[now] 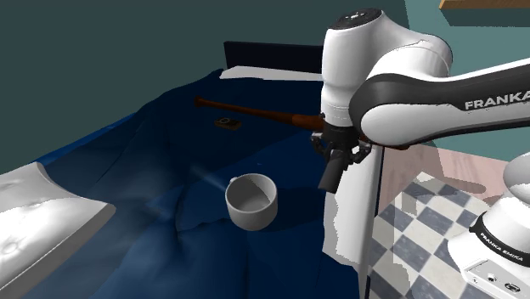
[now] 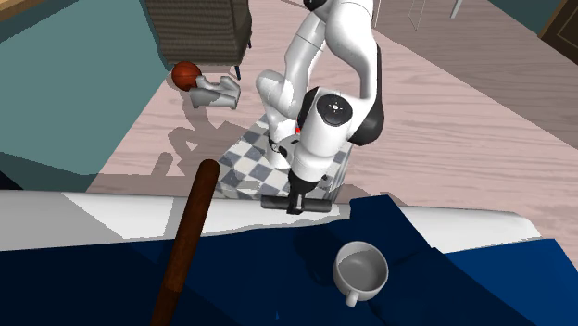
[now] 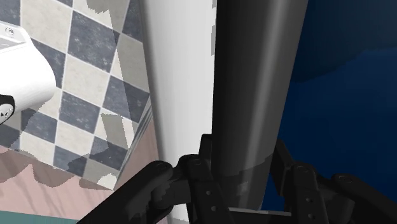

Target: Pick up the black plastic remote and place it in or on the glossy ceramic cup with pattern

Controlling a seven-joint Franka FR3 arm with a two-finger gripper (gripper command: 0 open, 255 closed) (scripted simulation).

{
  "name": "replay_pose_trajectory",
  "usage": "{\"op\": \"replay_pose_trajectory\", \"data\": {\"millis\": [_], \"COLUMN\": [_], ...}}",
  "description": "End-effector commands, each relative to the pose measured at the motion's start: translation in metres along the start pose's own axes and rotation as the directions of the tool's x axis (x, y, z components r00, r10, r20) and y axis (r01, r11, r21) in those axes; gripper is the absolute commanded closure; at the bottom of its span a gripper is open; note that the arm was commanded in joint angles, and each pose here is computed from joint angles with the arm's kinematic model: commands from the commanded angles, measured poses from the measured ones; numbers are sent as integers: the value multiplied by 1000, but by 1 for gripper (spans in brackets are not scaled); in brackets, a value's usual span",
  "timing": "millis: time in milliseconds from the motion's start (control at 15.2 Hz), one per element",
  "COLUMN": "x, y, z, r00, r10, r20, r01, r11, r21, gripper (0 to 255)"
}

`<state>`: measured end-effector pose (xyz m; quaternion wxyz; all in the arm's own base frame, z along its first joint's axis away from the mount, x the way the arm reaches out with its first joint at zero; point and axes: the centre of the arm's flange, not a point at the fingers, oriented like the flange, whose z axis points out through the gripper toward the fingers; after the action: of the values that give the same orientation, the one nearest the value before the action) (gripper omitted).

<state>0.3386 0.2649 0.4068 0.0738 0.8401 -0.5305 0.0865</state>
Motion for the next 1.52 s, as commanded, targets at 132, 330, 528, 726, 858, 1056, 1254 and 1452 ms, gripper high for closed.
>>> {"op": "replay_pose_trajectory", "data": {"millis": [132, 330, 528, 726, 858, 1056, 1254, 1452], "x": [5, 9, 12, 16, 8, -19, -45, -71], "y": [1, 1, 2, 2, -8, -37, -66, -95], "z": [-22, -38, -53, -68, -74, -79, -84, -88], "r00": [1000, 1000, 1000, 1000, 1000, 1000, 1000, 1000], "r10": [0, 0, 0, 0, 0, 0, 0, 0], "r20": [0, 0, 0, 0, 0, 0, 0, 0], "r01": [0, 0, 0, 0, 0, 0, 0, 0], "r11": [1000, 1000, 1000, 1000, 1000, 1000, 1000, 1000], "r21": [0, 0, 0, 0, 0, 0, 0, 0], "gripper": [255, 255, 255, 255, 255, 255, 255, 255]}}
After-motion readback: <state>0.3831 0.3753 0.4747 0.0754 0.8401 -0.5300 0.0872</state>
